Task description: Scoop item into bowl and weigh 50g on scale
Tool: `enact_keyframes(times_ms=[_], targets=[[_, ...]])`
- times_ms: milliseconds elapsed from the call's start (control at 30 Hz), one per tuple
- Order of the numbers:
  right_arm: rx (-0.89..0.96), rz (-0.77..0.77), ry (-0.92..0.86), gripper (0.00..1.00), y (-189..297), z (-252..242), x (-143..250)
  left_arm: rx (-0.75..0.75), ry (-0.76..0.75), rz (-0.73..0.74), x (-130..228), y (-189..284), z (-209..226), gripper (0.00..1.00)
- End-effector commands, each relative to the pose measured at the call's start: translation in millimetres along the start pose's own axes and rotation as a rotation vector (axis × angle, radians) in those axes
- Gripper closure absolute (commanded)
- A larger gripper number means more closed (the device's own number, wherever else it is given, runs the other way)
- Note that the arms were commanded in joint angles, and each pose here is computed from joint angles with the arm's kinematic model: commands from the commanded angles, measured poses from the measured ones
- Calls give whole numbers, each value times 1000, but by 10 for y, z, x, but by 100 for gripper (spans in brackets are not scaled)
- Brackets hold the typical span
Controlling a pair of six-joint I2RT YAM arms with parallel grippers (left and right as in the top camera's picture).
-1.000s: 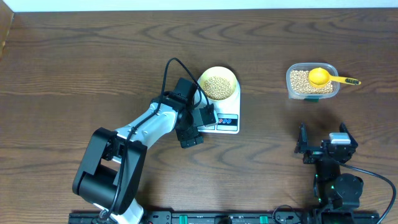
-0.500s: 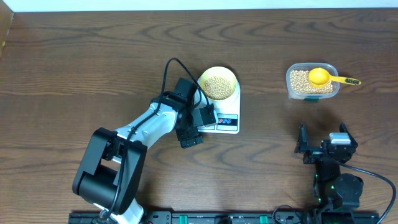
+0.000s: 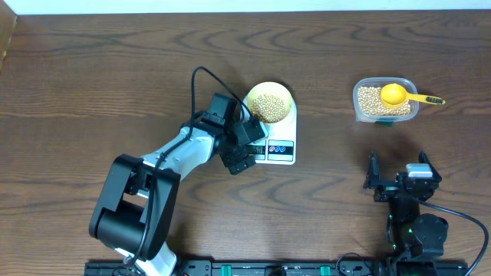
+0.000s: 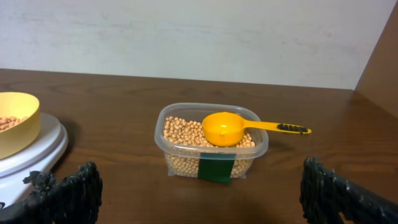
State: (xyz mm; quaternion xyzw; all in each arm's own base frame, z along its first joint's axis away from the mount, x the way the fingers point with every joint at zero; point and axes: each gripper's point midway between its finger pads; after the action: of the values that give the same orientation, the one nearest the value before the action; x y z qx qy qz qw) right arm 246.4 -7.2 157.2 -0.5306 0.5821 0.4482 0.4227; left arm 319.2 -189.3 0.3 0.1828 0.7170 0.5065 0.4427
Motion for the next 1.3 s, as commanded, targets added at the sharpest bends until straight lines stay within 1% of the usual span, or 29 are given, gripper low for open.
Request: enact_keyframes(times_ms=[0, 67, 200, 367, 433, 567, 667, 733, 800, 933, 1033, 1167, 1233, 1267], targets=[[13, 2, -17, 1, 3, -25, 7, 138, 147, -253, -656, 67, -173, 3], [13, 2, -17, 1, 3, -25, 7, 96, 115, -334, -842, 216, -74, 2], [13, 2, -17, 1, 3, -25, 7, 68, 100, -408, -1024, 455, -59, 2], [13, 2, -17, 1, 3, -25, 7, 105, 335, -478, -1196, 841, -112, 2], [13, 2, -17, 1, 3, -25, 7, 108, 352, -491, -1220, 929, -133, 3], [12, 2, -17, 1, 3, -25, 6, 88, 335, -533, -1286, 1116, -143, 2], [13, 2, -17, 1, 3, -25, 7, -23, 346, -547, -1266, 1274, -20, 2], [13, 2, -17, 1, 3, -25, 7, -93, 314, -572, -1281, 1432, 33, 2], [13, 2, -17, 1, 3, -25, 7, -143, 315, -597, -1300, 1556, 82, 2], [13, 2, -17, 1, 3, -25, 7, -310, 315, -712, -1408, 1993, 263, 2], [13, 2, -17, 1, 3, -25, 7, -451, 329, -821, -1474, 2417, 395, 2], [13, 2, -17, 1, 3, -25, 7, -500, 367, -871, -1450, 2652, 410, 2], [13, 2, -17, 1, 3, -25, 7, -492, 414, -901, -1424, 2746, 413, 2], [13, 2, -17, 1, 3, -25, 7, -474, 483, -931, -1375, 2800, 432, 3]])
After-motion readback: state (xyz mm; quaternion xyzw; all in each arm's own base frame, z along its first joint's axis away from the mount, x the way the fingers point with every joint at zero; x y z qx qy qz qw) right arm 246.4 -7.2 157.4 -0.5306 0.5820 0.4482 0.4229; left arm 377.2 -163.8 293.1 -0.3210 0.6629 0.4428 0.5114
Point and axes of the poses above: each gripper's point midway between its finger pads, its own y axis back along the fingers, its own z axis along the line the jaws close on, x = y × z, and after that the axes turned 11 degrees about y, right-handed
